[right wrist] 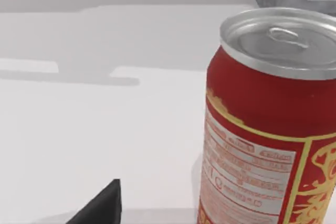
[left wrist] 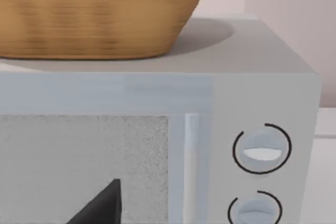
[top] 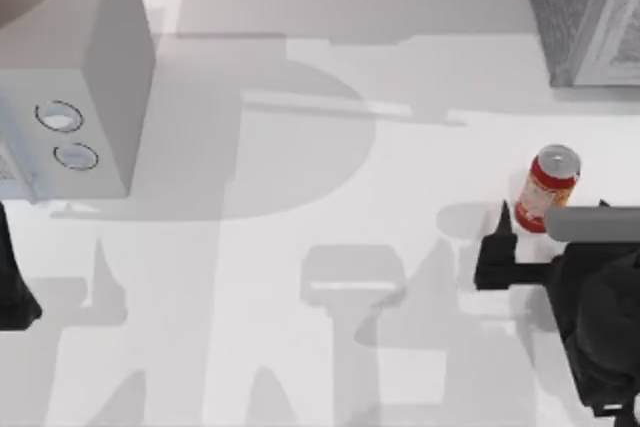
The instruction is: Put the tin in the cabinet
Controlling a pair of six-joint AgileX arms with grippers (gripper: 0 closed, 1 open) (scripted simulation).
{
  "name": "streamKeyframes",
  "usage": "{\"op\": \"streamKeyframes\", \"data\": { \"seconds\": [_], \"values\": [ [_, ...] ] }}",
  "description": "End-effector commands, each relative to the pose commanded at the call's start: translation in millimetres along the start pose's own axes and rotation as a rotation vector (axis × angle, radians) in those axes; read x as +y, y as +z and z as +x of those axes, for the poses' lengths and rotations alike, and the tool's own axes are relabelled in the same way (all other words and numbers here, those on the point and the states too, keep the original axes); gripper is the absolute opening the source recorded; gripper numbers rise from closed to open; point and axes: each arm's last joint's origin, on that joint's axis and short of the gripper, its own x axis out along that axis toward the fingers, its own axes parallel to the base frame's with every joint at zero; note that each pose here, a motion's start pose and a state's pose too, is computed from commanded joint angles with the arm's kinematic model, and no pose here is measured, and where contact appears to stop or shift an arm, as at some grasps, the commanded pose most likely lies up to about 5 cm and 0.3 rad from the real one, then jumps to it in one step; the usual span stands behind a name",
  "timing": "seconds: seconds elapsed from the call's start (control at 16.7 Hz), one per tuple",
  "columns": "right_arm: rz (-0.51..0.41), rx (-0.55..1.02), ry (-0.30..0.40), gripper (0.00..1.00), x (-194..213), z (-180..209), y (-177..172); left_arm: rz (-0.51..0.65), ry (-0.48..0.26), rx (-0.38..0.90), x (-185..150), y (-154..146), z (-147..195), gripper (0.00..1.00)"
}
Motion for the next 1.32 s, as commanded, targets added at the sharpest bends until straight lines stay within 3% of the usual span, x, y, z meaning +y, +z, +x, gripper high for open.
{"op": "streamKeyframes", "data": {
  "seconds": [0.42, 0.72, 1.32],
  "values": [
    [0.001, -0.002, -0.001, 1.00, 0, 53, 0, 0.000, 0.000, 0.000, 0, 0, 0, 1.00],
    [0.001, -0.001, -0.002, 1.00, -1, 57, 0, 0.000, 0.000, 0.000, 0, 0, 0, 1.00],
    [0.001, -0.001, -0.002, 0.25, -1, 57, 0, 0.000, 0.000, 0.000, 0, 0, 0, 1.00]
  ]
}}
